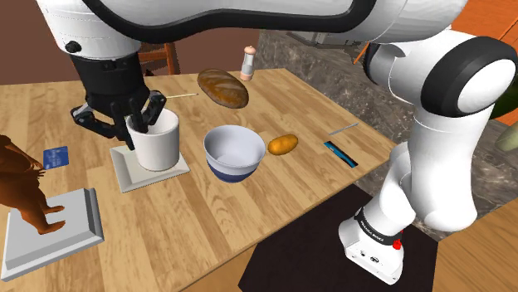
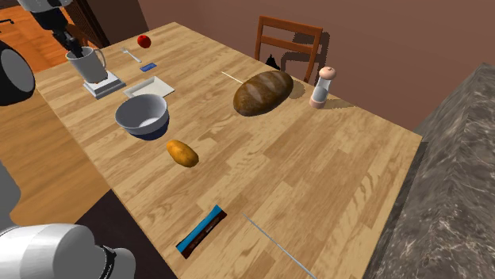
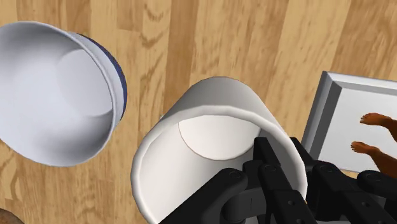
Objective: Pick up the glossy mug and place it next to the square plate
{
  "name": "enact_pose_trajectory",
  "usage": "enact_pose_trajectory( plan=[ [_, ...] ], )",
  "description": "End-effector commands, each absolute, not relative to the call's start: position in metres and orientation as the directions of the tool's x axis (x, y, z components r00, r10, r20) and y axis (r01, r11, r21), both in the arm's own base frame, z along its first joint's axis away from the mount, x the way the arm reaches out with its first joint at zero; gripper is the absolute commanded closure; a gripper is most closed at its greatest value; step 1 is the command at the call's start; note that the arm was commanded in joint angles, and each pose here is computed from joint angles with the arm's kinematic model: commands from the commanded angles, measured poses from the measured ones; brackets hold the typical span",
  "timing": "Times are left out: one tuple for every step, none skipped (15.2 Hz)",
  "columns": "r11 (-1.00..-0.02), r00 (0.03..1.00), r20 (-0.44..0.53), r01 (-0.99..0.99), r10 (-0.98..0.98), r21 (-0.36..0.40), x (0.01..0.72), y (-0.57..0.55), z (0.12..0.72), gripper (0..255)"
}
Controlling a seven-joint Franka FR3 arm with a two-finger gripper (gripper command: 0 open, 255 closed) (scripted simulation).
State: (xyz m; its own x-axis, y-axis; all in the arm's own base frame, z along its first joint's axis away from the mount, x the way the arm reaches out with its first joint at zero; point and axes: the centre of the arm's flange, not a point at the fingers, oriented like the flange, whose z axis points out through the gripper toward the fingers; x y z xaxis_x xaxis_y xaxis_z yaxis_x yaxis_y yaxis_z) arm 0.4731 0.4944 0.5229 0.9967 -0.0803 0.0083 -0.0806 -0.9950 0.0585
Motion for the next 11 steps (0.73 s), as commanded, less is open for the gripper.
enact_pose_trajectory(
  plan=[
    [-0.995,0.997,0.009,-0.082,-0.082,0.058,0.466,0.522,0.522,255],
    [-0.995,0.997,0.009,-0.082,-0.082,0.058,0.463,0.535,0.523,255],
    [-0.995,0.997,0.009,-0.082,-0.082,0.058,0.459,0.550,0.523,255],
    [-0.995,0.997,0.009,-0.082,-0.082,0.058,0.459,0.551,0.517,255],
    [-0.995,0.997,0.009,-0.082,-0.082,0.058,0.459,0.551,0.512,255],
    [-0.995,0.997,0.009,-0.082,-0.082,0.058,0.459,0.551,0.507,255],
    [-0.995,0.997,0.009,-0.082,-0.082,0.058,0.459,0.551,0.501,255],
    [-0.995,0.997,0.009,-0.082,-0.082,0.058,0.459,0.551,0.496,255],
    [-0.995,0.997,0.009,-0.082,-0.082,0.058,0.459,0.551,0.491,255],
    [-0.995,0.997,0.009,-0.082,-0.082,0.058,0.459,0.551,0.486,255],
    [-0.995,0.997,0.009,-0.082,-0.082,0.058,0.459,0.551,0.480,255]
  ],
)
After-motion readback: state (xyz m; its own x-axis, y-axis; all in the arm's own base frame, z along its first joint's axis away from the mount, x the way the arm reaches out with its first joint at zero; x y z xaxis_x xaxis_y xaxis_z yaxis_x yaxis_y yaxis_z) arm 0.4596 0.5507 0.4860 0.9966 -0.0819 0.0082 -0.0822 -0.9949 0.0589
